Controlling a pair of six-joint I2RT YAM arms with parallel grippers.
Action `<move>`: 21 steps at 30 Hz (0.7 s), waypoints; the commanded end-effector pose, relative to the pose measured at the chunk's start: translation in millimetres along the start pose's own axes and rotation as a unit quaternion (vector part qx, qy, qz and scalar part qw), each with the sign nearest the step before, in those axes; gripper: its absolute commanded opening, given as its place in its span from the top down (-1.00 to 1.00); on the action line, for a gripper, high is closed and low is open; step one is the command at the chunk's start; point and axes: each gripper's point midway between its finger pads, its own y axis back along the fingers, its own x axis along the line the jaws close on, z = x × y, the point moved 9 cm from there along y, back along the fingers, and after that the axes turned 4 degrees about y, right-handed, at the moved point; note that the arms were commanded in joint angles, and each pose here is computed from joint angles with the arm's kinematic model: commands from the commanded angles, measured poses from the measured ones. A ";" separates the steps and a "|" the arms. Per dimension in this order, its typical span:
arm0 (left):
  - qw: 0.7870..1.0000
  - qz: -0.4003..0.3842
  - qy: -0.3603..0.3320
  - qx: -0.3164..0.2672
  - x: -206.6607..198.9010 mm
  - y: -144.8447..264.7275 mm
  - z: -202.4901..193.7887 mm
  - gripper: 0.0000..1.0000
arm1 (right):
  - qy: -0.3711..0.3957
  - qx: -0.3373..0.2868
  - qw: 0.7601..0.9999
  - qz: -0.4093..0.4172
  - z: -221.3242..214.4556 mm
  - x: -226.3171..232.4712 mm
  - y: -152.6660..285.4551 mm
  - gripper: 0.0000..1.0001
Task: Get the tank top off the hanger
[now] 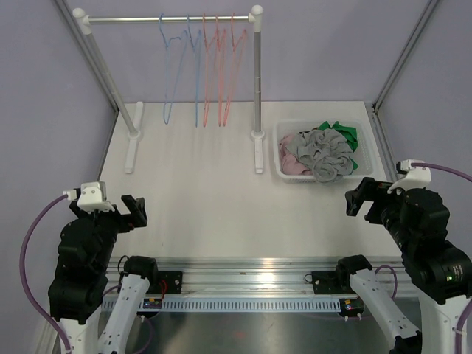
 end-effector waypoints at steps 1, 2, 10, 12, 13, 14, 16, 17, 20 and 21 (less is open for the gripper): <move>0.999 -0.026 -0.004 -0.036 -4.1 2.0 9.0 -0.98 | 0.006 0.003 1.000 -0.001 -1.4 0.5 -7.6 -0.99; 0.999 -0.026 -0.004 -0.038 -4.2 1.9 9.5 -0.98 | 0.006 0.004 1.000 -0.001 -1.5 0.7 -8.7 -0.99; 0.999 -0.029 -0.002 -0.039 -5.3 0.4 10.9 -0.98 | 0.010 0.018 1.000 -0.004 -1.9 1.9 -16.7 -0.99; 0.999 -0.031 -0.002 -0.040 -5.6 0.7 11.5 -0.98 | 0.010 0.019 1.000 0.000 -1.8 2.7 -17.0 -0.99; 0.999 -0.030 -0.002 -0.038 -5.7 0.0 11.5 -0.98 | 0.011 0.023 1.000 0.004 -2.0 3.5 -17.9 -0.99; 0.999 -0.031 -0.003 -0.037 -5.9 -0.3 11.6 -0.98 | 0.012 0.024 1.000 0.005 -1.9 3.6 -17.9 -0.99; 0.999 -0.031 -0.003 -0.038 -6.1 -0.7 12.5 -0.98 | 0.013 0.025 1.000 0.009 -1.6 4.3 -17.9 -0.99; 0.999 -0.031 -0.003 -0.037 -6.3 -0.7 12.7 -0.98 | 0.013 0.026 1.000 0.008 -1.8 4.2 -18.2 -1.00; 0.999 -0.030 -0.004 -0.037 -6.1 -1.1 13.0 -0.98 | 0.014 0.025 1.000 0.008 -1.2 4.4 -18.3 -0.99; 0.999 -0.030 -0.004 -0.037 -6.1 -1.4 12.8 -0.98 | 0.014 0.024 1.000 0.006 -0.9 3.9 -18.5 -0.99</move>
